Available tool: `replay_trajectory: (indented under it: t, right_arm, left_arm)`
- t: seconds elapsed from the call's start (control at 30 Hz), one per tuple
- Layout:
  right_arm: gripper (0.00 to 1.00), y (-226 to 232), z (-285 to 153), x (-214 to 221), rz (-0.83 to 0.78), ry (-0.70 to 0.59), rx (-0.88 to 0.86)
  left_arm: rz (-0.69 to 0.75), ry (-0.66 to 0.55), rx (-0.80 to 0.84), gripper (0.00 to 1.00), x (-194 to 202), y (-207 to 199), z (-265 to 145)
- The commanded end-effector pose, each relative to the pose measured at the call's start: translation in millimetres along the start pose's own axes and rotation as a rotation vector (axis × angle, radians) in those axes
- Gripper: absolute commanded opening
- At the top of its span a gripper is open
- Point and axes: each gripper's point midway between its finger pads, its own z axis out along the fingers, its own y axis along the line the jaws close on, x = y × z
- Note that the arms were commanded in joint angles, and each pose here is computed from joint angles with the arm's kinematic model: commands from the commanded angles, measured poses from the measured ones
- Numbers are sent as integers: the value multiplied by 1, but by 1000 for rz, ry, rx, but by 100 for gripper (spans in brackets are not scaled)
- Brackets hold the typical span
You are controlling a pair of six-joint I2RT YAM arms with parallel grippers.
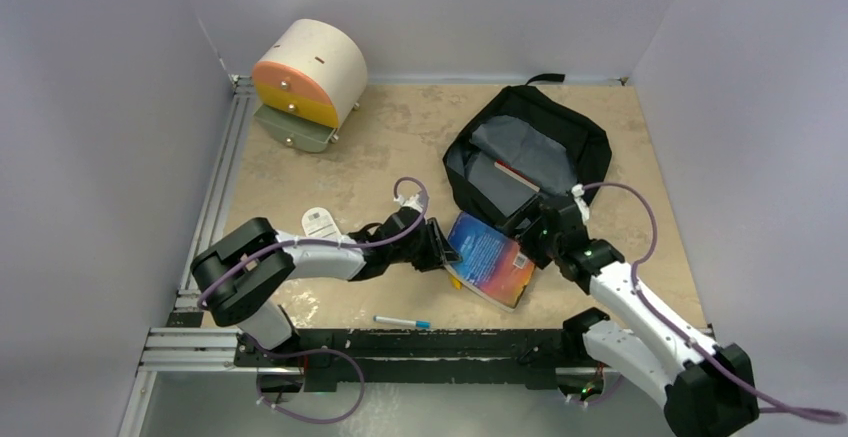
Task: Pack the student bag
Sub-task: Pick up the book from the center of the board.
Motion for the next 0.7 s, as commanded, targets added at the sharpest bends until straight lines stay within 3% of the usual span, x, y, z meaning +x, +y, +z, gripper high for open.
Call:
replay_trajectory:
  t: [0.0, 0.23, 0.67]
  right_arm:
    - [86, 56, -52, -55, -83, -224, -164]
    - [83, 109, -130, -109, -127, -492, -373]
    - [88, 153, -161, -120, -307, -555, -508]
  left_arm:
    - [215, -120, 169, 1, -37, -75, -15]
    - [397, -187, 257, 0, -60, -132, -38]
    - [1074, -466, 451, 0, -122, -243, -123]
